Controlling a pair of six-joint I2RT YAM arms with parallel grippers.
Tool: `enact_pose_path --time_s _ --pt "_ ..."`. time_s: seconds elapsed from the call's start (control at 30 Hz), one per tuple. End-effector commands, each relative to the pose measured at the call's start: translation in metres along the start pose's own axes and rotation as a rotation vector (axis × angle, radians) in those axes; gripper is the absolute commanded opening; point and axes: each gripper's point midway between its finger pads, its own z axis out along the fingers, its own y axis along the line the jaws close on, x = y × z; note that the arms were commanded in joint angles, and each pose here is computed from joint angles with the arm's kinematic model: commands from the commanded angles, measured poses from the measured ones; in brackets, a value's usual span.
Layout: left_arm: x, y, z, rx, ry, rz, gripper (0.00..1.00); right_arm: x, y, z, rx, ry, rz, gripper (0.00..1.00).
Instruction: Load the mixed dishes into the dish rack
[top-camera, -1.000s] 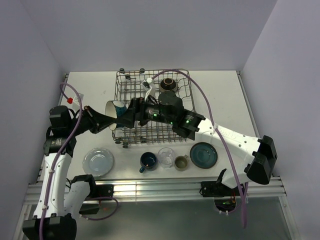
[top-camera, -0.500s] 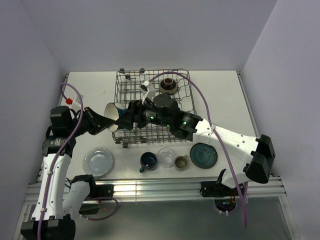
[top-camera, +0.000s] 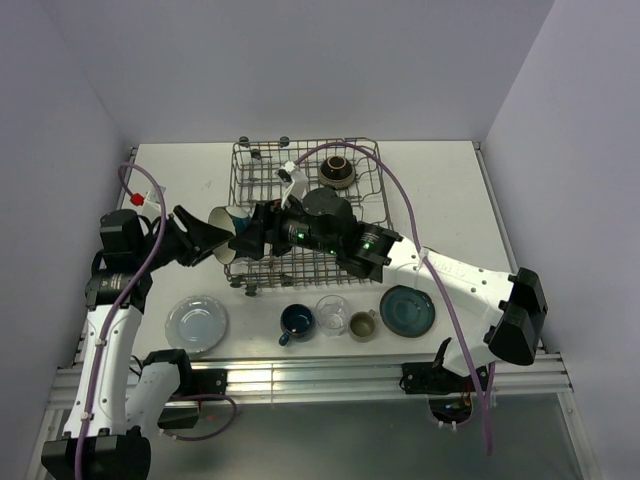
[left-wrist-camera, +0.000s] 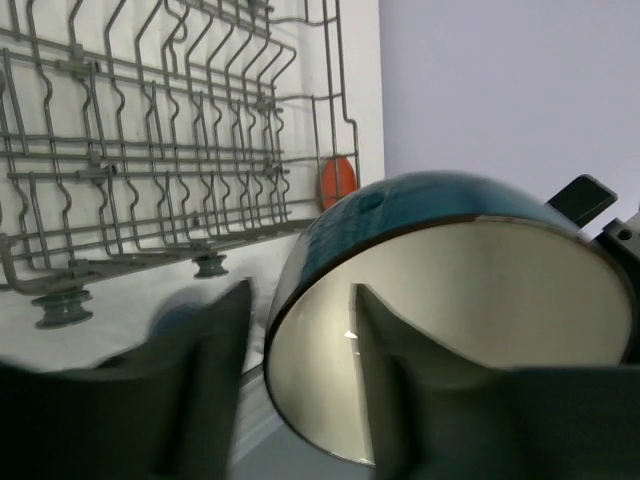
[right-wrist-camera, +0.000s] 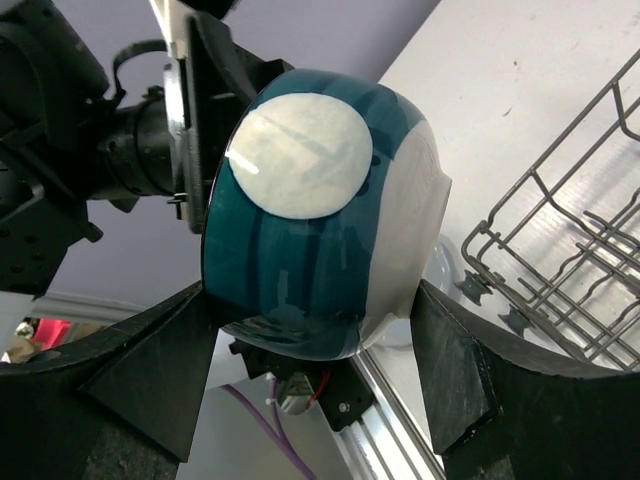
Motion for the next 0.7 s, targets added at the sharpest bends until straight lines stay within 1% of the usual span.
enact_pose_path --time_s 0.0,0.03,0.07,0.17,0.2,0.27,0.4,0.5,0.67 --pt "-0.007 -0.013 -0.001 0.057 -0.022 0.053 0.56 -0.033 0.029 -0.005 -0.073 -0.112 -0.05 0.0" --pt "-0.007 -0.013 0.0 0.054 -0.021 0.054 0.62 -0.034 0.028 -0.005 -0.065 -0.115 -0.052 0.0" --pt "-0.009 -0.011 0.001 0.046 -0.021 0.057 0.74 -0.034 0.028 -0.005 -0.062 -0.117 -0.053 0.0" --pt "-0.01 -0.009 0.001 0.026 -0.024 0.056 0.86 -0.034 0.021 -0.003 -0.032 -0.117 -0.061 0.0" --pt "-0.013 -0.007 0.001 0.005 -0.036 0.054 0.96 -0.037 0.021 -0.003 -0.026 -0.121 -0.065 0.0" --pt "-0.014 -0.006 0.001 -0.003 -0.043 0.057 0.98 -0.035 0.017 0.0 -0.019 -0.109 -0.063 0.0" --pt "-0.015 -0.002 0.004 -0.013 -0.04 0.051 0.99 -0.034 0.012 0.004 -0.012 -0.103 -0.056 0.0" --pt "-0.014 0.0 0.009 0.008 -0.03 0.041 0.9 -0.031 0.009 0.007 -0.018 -0.089 -0.041 0.0" --pt "-0.015 0.004 0.012 -0.004 -0.019 0.042 0.89 -0.031 0.006 0.012 -0.023 -0.092 -0.02 0.0"
